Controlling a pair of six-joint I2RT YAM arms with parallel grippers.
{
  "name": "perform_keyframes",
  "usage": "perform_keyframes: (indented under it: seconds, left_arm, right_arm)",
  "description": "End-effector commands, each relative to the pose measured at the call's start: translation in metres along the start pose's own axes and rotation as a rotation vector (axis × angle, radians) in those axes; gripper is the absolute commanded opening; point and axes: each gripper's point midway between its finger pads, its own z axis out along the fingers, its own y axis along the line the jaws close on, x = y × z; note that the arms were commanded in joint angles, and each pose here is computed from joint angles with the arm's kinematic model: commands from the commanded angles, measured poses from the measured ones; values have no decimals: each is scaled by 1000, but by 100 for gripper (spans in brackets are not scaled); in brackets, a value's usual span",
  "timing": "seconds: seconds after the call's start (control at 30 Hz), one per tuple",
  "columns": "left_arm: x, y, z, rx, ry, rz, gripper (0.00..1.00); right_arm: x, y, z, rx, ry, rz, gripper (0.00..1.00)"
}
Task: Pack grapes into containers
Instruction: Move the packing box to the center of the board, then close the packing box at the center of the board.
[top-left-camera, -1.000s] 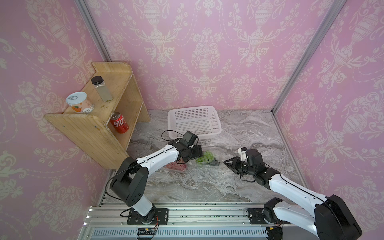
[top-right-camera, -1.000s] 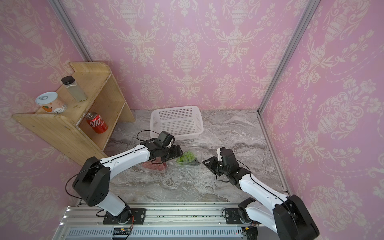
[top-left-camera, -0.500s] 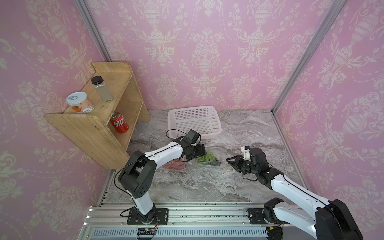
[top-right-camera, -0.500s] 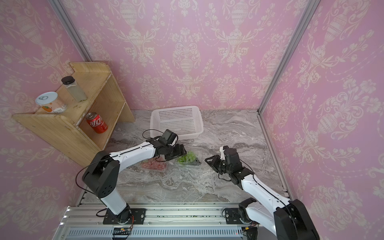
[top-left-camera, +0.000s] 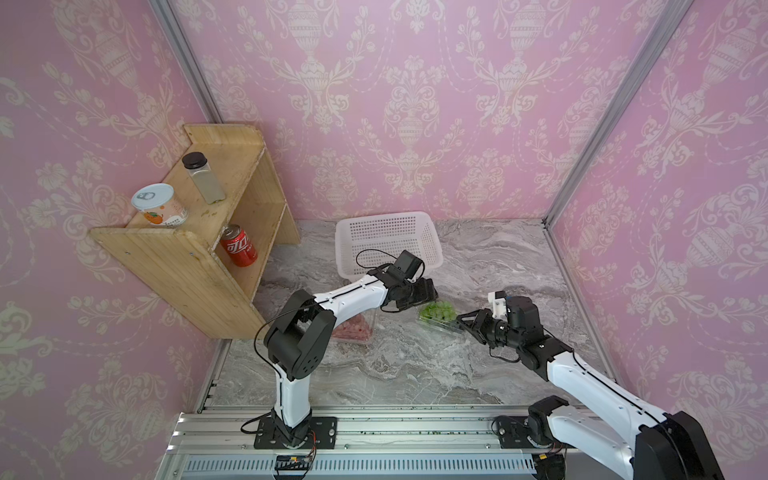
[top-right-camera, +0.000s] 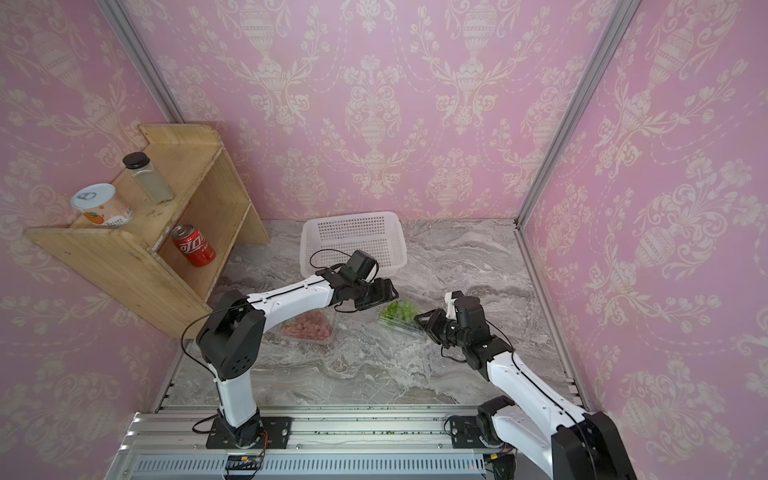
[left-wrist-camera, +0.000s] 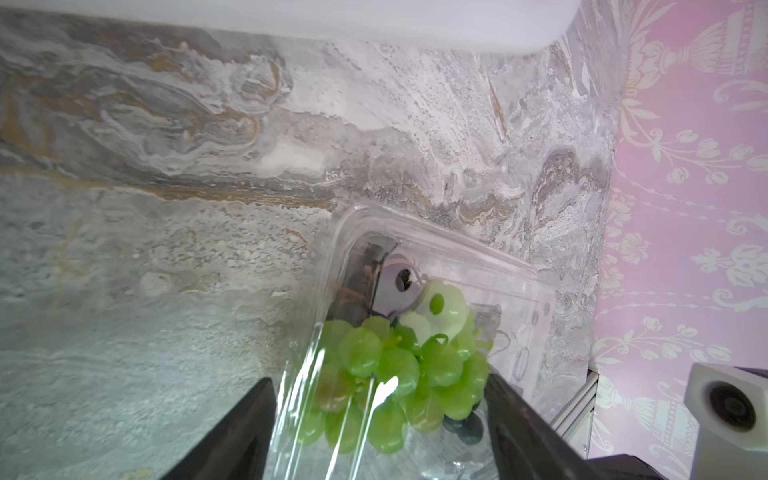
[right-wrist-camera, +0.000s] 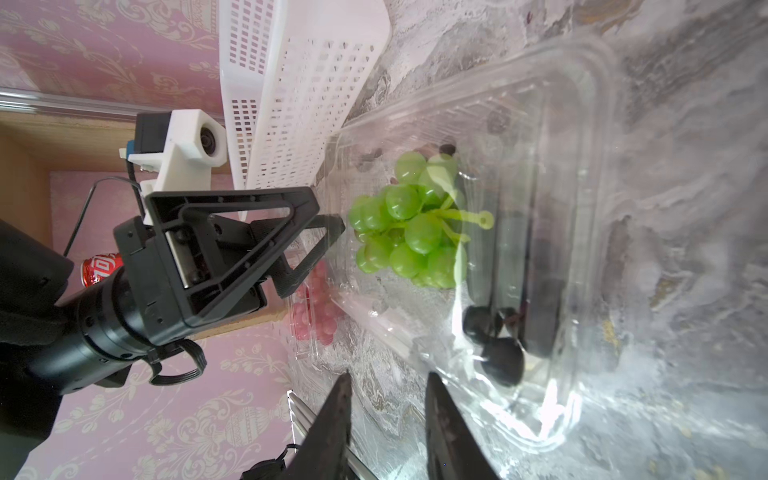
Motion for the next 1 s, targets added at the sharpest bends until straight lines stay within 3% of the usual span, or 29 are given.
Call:
perform_keyframes:
  seconds: [0.0,0.37,0.53,0.6,0.73,0.97]
  left_arm:
    - [6,-17,6,39,30,-1,80]
    - [-2,29,-37,-27,-71,-8,80]
    - [5,34,-49,19,-113,0,78]
    - [9,33,-50,56,-127,-6,73]
    - [15,34,-47,124,-150,-17,53]
    - [17,31,-42,233,-203,-49,43]
  right_arm:
    - [3,-2,-6,2,13,-18,32]
    - [-3,3,-9,4,9,-38,35]
    - [-6,11,-9,-7,9,-54,37]
    - [-9,16,-11,-9,3,-62,37]
    - [-13,22,-11,-7,-4,-71,37]
    - [-17,28,0,-26,23,-62,35]
